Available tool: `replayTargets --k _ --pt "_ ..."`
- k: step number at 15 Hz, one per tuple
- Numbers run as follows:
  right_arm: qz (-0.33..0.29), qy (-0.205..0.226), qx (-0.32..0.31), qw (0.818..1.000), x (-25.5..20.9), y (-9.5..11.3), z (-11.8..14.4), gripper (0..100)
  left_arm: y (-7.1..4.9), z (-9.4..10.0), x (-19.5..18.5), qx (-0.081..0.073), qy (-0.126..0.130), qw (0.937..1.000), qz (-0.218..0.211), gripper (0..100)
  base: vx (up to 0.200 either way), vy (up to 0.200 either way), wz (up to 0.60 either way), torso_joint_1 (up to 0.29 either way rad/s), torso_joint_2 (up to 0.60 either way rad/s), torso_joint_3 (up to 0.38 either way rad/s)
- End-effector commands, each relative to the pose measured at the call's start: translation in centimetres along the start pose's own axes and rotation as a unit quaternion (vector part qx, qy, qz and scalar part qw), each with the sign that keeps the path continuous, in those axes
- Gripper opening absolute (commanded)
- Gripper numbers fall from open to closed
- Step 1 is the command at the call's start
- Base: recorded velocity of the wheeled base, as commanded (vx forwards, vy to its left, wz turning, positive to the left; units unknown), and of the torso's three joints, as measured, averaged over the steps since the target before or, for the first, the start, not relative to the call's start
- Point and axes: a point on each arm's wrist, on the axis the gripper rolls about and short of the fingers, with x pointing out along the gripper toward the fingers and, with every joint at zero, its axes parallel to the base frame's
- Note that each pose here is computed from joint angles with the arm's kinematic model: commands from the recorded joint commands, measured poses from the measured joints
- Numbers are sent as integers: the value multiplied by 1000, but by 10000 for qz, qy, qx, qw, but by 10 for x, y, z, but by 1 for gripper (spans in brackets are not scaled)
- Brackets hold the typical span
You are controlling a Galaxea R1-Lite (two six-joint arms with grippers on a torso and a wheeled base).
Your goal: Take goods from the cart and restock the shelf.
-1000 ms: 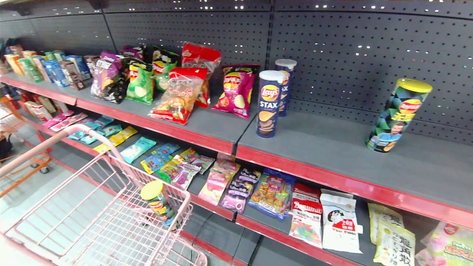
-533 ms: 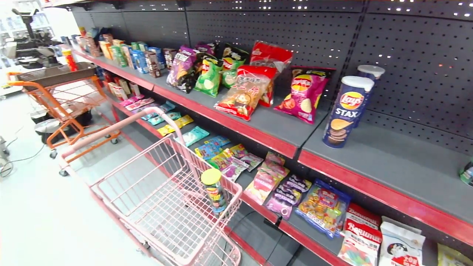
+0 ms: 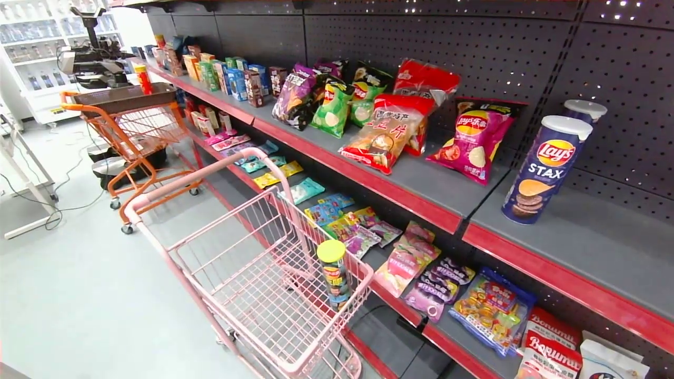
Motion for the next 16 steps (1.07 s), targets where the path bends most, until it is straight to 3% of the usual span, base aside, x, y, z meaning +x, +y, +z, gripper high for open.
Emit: replayTargets --k 1,8,16 --pt "6 1 -1 10000 0 0 0 100 0 0 0 0 2 10000 2 100 0 0 0 0 0 0" --pt "-2 9 -2 10000 0 0 0 100 0 0 0 0 2 10000 2 100 0 0 0 -11 28 18" --pt "-2 9 -2 10000 0 0 0 100 0 0 0 -1 10 10000 2 100 0 0 0 -140 360 211"
